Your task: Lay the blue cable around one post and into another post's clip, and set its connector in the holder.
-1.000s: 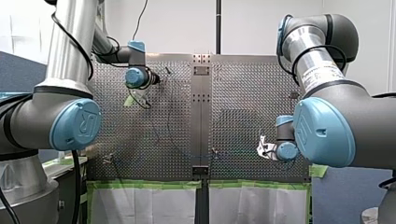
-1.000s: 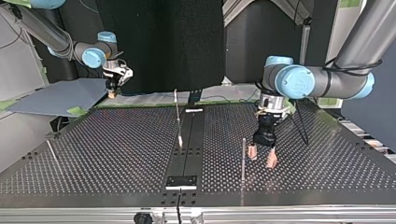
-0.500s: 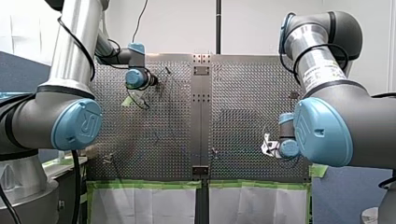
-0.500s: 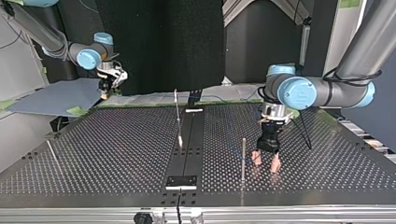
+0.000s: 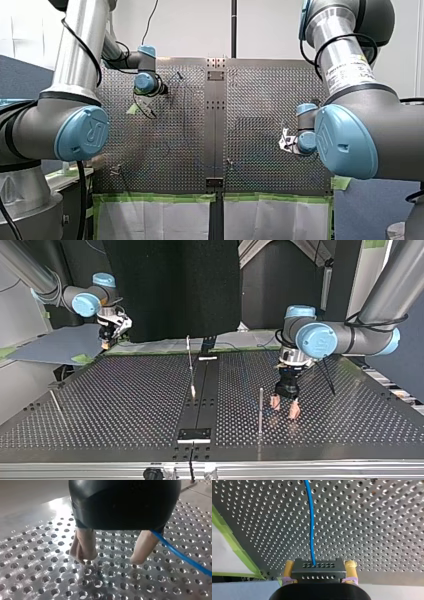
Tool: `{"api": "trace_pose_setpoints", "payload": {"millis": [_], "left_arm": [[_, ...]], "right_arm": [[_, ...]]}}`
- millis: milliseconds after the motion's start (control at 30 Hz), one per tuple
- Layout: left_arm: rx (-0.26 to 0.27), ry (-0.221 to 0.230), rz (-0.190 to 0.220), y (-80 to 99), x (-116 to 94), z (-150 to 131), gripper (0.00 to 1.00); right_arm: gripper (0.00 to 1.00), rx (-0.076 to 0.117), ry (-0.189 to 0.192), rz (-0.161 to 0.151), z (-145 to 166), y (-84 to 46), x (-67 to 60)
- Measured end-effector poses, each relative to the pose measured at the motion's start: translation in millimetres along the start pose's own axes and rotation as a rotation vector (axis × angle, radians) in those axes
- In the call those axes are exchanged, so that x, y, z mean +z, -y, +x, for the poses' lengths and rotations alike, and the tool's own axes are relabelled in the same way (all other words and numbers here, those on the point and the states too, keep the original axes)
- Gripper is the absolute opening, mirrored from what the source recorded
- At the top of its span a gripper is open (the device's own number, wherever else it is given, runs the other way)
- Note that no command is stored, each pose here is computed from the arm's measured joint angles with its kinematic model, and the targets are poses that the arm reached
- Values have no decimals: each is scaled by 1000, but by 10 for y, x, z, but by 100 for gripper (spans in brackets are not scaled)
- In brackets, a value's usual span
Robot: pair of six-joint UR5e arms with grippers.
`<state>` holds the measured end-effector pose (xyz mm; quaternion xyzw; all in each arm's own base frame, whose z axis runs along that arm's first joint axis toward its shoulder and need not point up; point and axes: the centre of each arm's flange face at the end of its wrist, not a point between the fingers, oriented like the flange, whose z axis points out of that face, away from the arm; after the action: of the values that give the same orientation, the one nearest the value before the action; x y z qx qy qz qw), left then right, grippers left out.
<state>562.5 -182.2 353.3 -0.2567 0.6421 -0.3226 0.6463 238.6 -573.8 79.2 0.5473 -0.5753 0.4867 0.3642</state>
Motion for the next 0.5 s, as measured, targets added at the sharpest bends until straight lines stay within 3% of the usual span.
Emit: {"api": "trace_pose_setpoints", "payload": {"millis": [133,267,500], "left_arm": [[18,4,-18,15,-33,-20,100],[37,4,-28,35,-60,-30,100],[43,-1,-29,51,-72,-12,100]], "right_arm": [[23,3,7,-4,106,-1,-98],[23,4,-17,0,290,32,-156],[23,-13,-31,-7,611,120,-329]]}}
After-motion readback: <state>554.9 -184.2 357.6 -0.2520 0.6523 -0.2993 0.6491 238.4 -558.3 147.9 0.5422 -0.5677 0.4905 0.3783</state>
